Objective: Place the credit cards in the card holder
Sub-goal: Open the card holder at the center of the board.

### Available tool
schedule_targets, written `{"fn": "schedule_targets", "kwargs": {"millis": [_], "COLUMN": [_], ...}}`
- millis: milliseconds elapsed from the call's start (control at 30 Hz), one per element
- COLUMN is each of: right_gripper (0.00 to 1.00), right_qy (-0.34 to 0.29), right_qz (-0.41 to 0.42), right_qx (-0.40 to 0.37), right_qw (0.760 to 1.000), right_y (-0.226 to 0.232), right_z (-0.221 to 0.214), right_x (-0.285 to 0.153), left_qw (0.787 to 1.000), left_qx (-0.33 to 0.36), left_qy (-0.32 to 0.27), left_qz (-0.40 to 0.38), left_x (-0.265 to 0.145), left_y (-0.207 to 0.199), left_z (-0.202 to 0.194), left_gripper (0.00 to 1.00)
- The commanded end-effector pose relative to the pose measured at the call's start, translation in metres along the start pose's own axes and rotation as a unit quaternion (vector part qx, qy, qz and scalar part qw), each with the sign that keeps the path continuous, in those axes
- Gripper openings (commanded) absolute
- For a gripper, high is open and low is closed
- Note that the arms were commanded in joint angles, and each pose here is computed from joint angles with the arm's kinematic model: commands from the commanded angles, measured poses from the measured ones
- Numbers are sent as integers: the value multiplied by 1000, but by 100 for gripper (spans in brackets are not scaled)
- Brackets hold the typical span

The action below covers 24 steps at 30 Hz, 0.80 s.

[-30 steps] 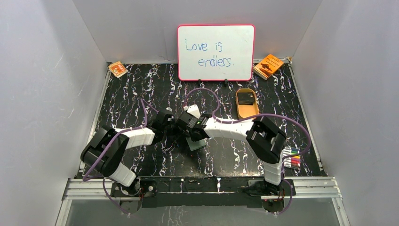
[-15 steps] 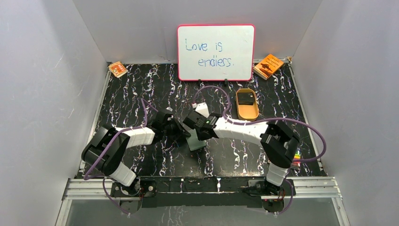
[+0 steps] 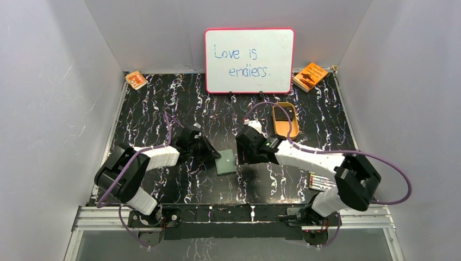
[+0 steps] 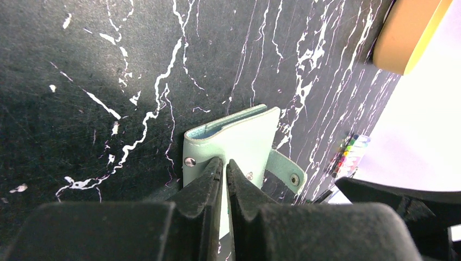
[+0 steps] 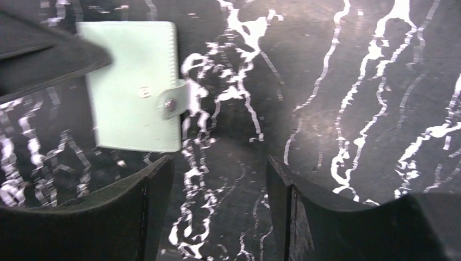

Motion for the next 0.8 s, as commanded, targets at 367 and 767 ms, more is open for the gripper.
{"fn": "schedule_targets", "kwargs": {"millis": [367, 767], "right_gripper": [75, 42], "right_qy": [25, 38], "right_qz": [99, 86], "right_qx": [-21, 24], "right_qw": [995, 995], "right_y": [44, 26], "right_z": [20, 23], "right_x": [20, 49], "left_qw": [998, 997], "left_qx": [-8, -10], "left_qy": [34, 39], "left_qz": [60, 65], "left_x": [-3, -1], "left_y": [15, 18], "left_z": [-11, -14], "left_gripper": [8, 6]}}
Point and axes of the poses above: each gripper's point midway between its finger pads, its own x axis out along the fingers, its own y axis along the line the jaws close on, z = x × y, the point moved 10 cm from there along -x, back along the fingers, and after that the axes turned 12 degrees about x, right-handed, at the moved point
